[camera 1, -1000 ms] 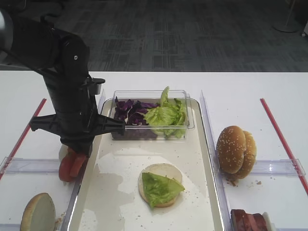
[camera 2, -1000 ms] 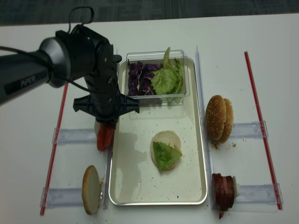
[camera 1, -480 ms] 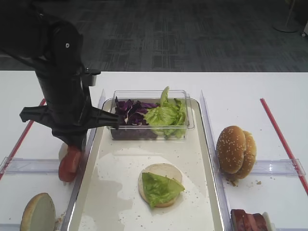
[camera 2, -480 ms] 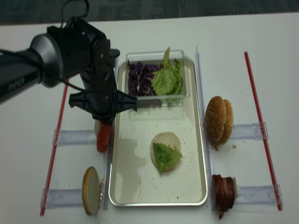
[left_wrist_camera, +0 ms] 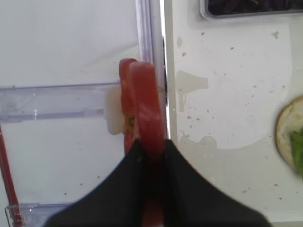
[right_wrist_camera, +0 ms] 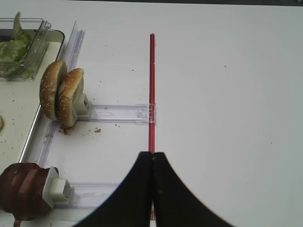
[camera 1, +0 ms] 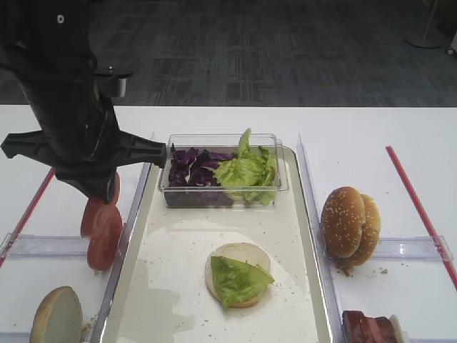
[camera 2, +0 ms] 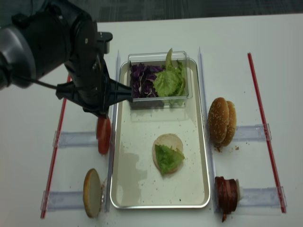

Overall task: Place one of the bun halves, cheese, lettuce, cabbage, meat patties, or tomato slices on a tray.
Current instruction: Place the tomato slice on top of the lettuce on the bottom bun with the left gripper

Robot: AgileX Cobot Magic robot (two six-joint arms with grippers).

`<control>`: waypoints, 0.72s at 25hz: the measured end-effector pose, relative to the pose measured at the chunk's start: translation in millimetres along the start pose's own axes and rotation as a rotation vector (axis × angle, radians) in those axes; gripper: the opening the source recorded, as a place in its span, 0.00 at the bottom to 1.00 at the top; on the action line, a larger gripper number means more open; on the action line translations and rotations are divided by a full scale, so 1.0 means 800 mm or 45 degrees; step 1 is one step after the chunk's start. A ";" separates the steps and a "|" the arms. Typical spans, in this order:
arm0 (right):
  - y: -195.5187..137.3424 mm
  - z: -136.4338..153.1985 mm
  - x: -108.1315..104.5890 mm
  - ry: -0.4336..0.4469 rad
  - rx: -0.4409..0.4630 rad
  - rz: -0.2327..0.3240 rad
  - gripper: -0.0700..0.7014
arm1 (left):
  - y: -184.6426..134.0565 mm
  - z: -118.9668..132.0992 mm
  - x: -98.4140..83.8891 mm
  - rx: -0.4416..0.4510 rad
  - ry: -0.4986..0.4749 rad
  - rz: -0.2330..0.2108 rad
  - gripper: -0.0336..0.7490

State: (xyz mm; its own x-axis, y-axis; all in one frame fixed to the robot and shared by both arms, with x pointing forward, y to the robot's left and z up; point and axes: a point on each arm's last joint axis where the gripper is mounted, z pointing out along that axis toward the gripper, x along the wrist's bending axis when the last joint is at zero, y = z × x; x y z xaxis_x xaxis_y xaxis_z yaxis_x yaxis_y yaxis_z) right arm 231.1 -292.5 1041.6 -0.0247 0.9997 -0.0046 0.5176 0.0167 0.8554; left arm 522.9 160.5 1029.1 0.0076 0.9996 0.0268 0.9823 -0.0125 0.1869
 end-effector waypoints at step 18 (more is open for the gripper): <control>0.000 0.000 0.000 0.000 0.000 0.000 0.14 | -0.022 -0.014 -0.048 0.163 -0.591 0.361 0.09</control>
State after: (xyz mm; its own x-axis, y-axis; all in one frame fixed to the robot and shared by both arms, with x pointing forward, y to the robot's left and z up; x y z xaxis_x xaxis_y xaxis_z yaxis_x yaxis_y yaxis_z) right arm 231.1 -292.5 1041.6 -0.0247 0.9997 -0.0046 0.5176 0.0167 0.8554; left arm 502.9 122.4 1035.6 0.3284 0.8638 -0.3822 0.9443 -0.3086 0.1140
